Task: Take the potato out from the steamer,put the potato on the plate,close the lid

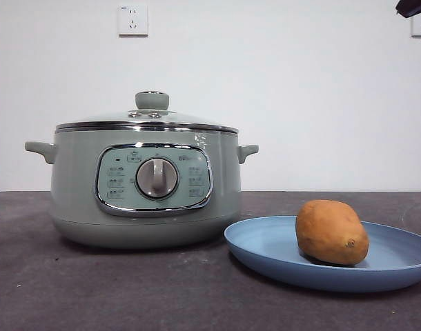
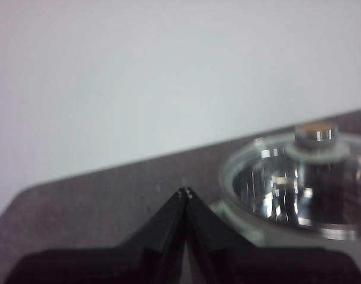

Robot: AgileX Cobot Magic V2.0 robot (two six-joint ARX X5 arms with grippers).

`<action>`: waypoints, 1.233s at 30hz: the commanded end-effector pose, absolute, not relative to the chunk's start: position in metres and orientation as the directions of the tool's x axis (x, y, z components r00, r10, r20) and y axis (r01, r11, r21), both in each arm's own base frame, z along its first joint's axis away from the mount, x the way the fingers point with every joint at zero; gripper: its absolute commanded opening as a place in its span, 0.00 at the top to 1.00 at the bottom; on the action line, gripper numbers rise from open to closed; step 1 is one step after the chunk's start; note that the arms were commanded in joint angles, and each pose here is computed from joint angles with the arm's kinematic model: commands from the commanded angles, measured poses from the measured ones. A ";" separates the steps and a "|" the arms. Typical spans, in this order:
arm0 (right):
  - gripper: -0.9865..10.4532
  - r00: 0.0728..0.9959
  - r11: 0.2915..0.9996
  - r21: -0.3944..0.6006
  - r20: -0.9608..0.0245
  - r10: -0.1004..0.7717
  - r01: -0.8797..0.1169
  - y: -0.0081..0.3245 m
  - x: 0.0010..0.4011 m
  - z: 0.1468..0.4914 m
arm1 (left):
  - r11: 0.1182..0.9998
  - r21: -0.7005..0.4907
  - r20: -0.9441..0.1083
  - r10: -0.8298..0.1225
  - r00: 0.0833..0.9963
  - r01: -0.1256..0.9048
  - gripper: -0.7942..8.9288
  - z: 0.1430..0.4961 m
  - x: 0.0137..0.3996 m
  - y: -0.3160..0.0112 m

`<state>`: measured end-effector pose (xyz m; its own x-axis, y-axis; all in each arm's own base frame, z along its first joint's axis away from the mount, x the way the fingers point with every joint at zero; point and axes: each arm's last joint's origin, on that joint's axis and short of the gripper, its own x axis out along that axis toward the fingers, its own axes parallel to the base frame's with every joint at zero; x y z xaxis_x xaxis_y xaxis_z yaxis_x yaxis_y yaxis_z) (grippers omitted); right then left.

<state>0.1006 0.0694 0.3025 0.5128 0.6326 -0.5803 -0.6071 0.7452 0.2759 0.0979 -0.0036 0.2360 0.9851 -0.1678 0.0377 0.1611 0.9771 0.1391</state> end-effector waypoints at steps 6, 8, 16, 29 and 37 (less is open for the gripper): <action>0.91 0.517 0.747 0.278 -0.577 0.633 -0.604 0.069 0.101 0.304 | 0.982 0.096 0.007 -0.162 0.987 0.160 0.92 0.190 0.097 -0.003; 0.91 0.517 0.747 0.278 -0.577 0.633 -0.604 0.069 0.101 0.304 | 0.984 0.077 -0.002 -0.161 0.987 0.161 0.92 0.182 0.096 -0.003; 0.91 0.516 0.747 0.278 -0.577 0.632 -0.604 0.069 0.100 0.304 | 0.986 0.040 -0.069 -0.161 0.984 0.164 0.92 0.157 0.097 -0.003; 0.91 0.515 0.747 0.278 -0.579 0.632 -0.604 0.069 0.100 0.303 | 0.986 0.020 -0.168 -0.162 0.972 0.168 0.92 0.148 0.096 -0.003; 0.91 0.515 0.747 0.278 -0.579 0.632 -0.604 0.069 0.100 0.303 | 0.986 0.020 -0.168 -0.162 0.972 0.168 0.92 0.148 0.096 -0.003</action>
<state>0.1005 0.0693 0.3024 0.5121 0.6322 -0.5815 -0.6067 0.7454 0.2762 0.0952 -0.0037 0.1528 0.9734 -0.1677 -0.1559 0.1741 0.9843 0.0285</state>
